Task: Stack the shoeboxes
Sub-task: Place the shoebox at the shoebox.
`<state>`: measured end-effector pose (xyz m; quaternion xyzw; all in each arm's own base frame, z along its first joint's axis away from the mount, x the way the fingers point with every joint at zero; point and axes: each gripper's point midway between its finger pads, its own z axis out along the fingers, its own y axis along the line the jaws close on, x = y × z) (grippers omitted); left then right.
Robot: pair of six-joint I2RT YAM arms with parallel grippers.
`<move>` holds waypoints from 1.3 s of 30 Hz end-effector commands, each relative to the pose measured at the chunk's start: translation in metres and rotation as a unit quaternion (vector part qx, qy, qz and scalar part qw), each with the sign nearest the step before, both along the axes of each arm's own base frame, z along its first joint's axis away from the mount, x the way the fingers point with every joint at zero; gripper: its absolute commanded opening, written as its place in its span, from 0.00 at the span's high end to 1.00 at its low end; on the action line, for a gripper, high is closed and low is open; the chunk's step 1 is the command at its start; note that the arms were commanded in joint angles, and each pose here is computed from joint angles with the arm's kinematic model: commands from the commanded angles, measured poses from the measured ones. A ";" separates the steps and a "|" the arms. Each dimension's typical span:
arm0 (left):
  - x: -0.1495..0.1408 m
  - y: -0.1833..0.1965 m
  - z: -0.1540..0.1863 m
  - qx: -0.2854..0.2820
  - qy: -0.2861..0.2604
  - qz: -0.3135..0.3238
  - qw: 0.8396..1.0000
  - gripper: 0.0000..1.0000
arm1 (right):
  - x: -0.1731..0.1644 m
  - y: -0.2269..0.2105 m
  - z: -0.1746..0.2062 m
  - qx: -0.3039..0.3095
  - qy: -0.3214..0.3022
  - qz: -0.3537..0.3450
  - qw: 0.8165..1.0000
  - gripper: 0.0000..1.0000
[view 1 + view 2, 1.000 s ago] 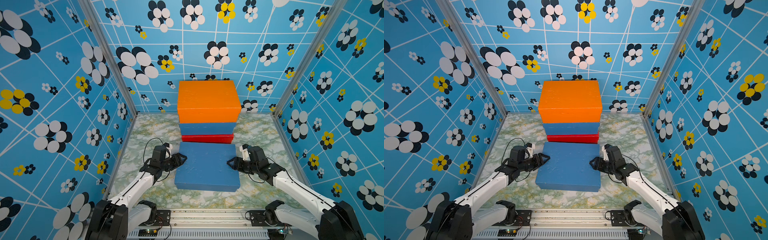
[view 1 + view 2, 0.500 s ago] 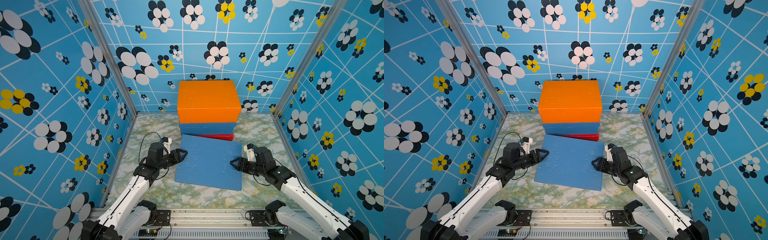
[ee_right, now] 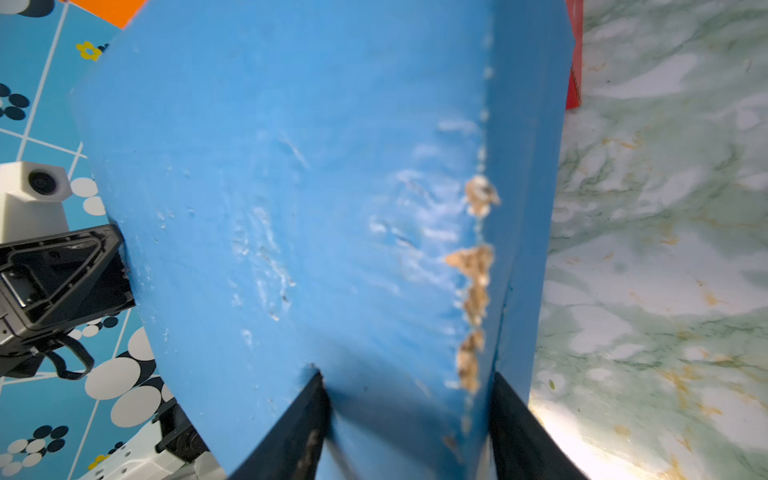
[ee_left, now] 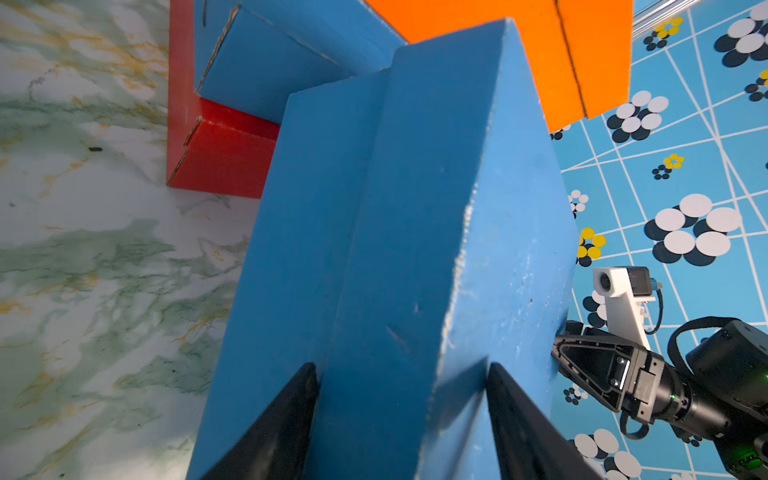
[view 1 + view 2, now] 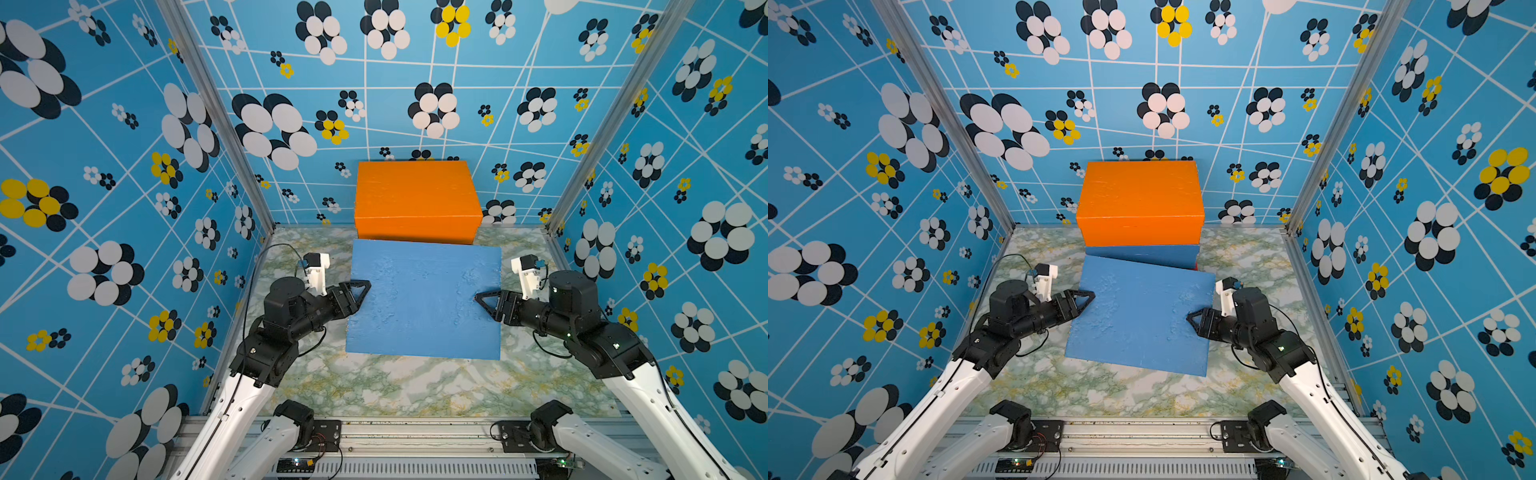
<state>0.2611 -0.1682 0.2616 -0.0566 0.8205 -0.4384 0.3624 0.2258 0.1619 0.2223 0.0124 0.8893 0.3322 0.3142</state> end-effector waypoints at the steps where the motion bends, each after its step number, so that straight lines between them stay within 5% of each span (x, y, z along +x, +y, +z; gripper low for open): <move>1: -0.026 -0.021 0.039 -0.026 -0.031 -0.068 0.997 0.35 | -0.008 0.021 0.057 0.047 -0.071 0.067 0.994 0.40; 15: -0.039 -0.015 0.091 -0.031 -0.089 -0.066 0.993 0.36 | -0.011 0.025 0.129 0.059 -0.135 0.092 0.985 0.41; 39: -0.029 -0.025 0.169 -0.038 -0.181 -0.076 0.980 0.38 | 0.004 0.033 0.192 0.054 -0.196 0.109 0.973 0.41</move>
